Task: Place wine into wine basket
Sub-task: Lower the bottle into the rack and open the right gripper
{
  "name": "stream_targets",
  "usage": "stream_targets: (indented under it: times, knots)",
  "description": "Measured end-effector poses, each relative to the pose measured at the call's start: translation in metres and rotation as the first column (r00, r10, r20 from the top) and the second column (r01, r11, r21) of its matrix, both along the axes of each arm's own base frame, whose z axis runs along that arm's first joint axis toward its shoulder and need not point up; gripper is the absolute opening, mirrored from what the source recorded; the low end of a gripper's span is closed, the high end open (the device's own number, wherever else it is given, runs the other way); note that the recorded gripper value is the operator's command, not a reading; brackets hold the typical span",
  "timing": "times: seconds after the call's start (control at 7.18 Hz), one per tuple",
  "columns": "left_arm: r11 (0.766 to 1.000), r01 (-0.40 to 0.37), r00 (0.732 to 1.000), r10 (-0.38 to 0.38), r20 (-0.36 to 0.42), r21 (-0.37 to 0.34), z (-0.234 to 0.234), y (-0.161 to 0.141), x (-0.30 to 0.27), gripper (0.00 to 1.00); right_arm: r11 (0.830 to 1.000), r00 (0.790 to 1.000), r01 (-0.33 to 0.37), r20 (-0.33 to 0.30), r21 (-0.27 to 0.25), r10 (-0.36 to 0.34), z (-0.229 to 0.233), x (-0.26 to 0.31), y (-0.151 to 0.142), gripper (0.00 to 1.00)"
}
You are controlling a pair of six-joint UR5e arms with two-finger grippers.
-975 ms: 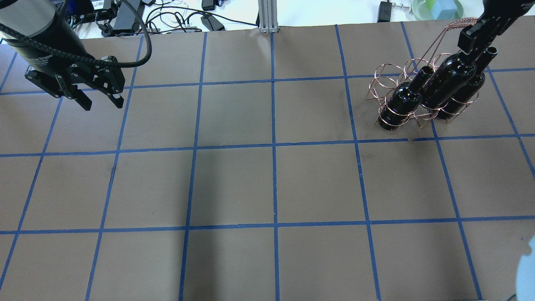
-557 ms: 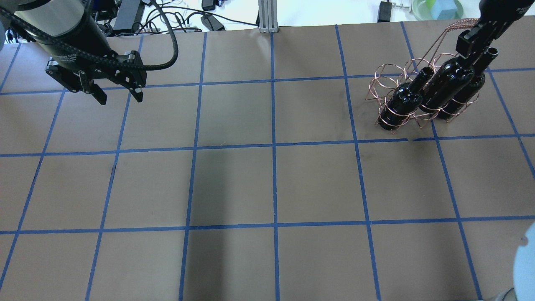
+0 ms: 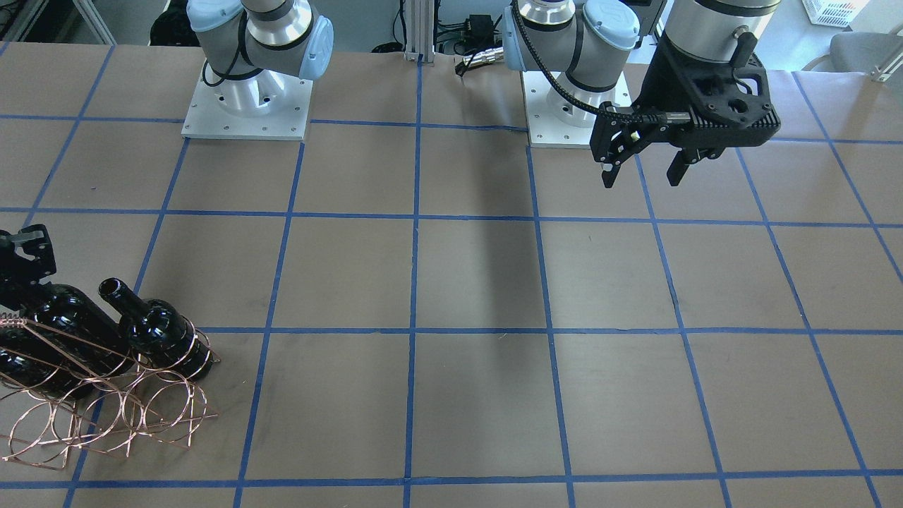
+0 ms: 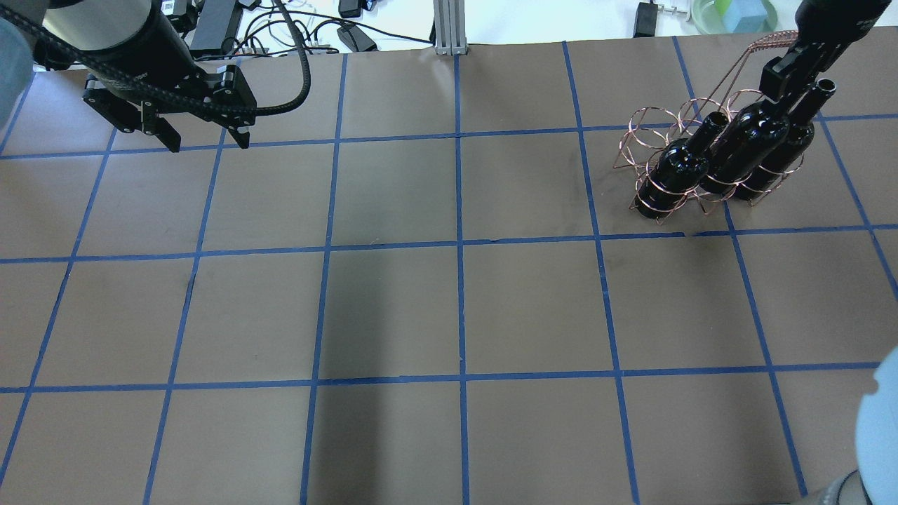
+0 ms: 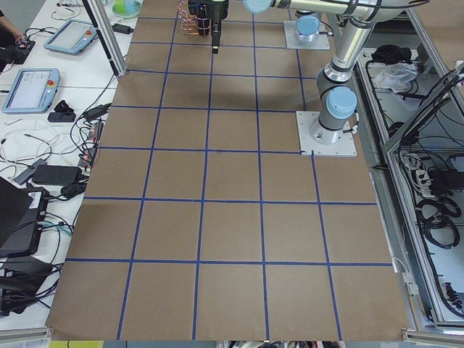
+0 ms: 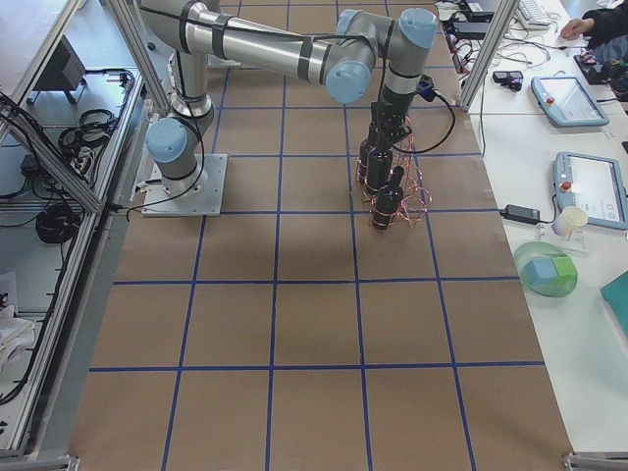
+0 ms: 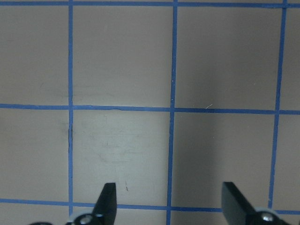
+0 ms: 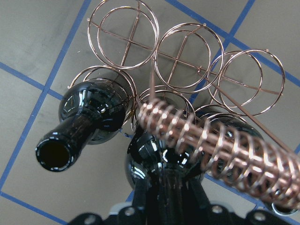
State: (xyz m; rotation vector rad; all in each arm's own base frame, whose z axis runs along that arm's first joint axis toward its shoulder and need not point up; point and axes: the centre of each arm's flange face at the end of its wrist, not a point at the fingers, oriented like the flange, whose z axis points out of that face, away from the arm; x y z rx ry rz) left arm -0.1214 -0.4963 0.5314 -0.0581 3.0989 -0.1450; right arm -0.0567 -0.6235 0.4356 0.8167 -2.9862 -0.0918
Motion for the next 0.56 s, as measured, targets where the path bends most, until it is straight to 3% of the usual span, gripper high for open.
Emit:
stream_targets:
  times: [0.56]
  knots:
    - [1.000, -0.002, 1.000, 0.002, 0.004, -0.005, 0.001, 0.000, 0.000, 0.88, 1.000, 1.000, -0.006, 0.007, 0.011, 0.006, -0.017, -0.001, -0.010, 0.00]
